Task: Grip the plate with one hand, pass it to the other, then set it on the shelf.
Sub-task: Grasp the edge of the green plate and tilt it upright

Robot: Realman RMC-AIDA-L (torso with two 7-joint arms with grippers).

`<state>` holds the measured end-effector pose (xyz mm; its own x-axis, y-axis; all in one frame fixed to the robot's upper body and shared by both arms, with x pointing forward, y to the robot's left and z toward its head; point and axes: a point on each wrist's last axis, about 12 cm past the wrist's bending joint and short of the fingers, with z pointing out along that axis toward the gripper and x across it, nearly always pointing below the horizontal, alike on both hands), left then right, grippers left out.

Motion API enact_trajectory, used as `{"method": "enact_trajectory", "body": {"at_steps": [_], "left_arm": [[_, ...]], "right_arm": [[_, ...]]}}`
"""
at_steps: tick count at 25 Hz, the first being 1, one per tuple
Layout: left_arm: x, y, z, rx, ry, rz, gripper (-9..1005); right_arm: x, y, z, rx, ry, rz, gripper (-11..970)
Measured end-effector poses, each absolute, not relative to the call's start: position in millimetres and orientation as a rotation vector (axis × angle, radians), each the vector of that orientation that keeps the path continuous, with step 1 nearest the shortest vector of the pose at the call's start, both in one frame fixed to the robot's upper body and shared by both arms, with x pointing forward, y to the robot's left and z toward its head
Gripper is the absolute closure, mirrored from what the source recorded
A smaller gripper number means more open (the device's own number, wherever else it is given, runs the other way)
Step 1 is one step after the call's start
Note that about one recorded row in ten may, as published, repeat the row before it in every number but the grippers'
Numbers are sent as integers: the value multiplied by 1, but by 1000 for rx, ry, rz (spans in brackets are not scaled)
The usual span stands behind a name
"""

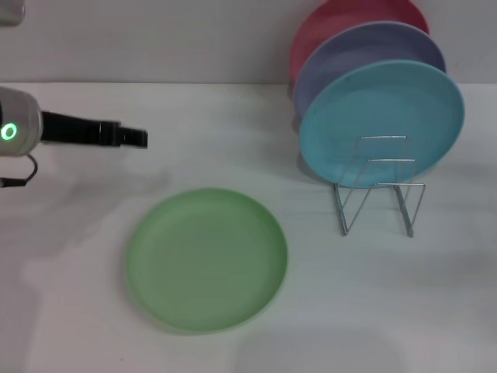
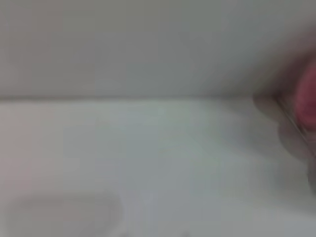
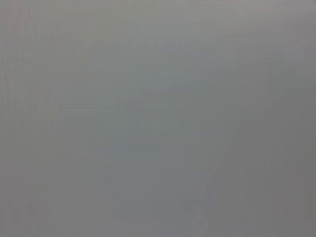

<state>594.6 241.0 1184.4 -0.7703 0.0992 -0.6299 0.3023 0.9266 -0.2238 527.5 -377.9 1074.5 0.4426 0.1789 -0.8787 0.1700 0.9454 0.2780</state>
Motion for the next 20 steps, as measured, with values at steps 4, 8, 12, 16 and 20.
{"method": "enact_trajectory", "body": {"at_steps": [4, 8, 12, 16, 20], "left_arm": [[589, 243, 1186, 296, 2523, -441, 188], [584, 244, 1182, 287, 2633, -424, 188], [580, 242, 1177, 269, 2726, -375, 188], [577, 239, 1171, 242, 2770, -380, 189], [575, 239, 1159, 212, 2825, -394, 189]], "right_arm": [[528, -379, 1075, 346, 1117, 1, 257], [528, -382, 1078, 335, 1109, -10, 257], [532, -383, 1082, 325, 1099, -10, 257], [537, -384, 1087, 311, 1089, -15, 257], [538, -384, 1089, 306, 1084, -15, 257]]}}
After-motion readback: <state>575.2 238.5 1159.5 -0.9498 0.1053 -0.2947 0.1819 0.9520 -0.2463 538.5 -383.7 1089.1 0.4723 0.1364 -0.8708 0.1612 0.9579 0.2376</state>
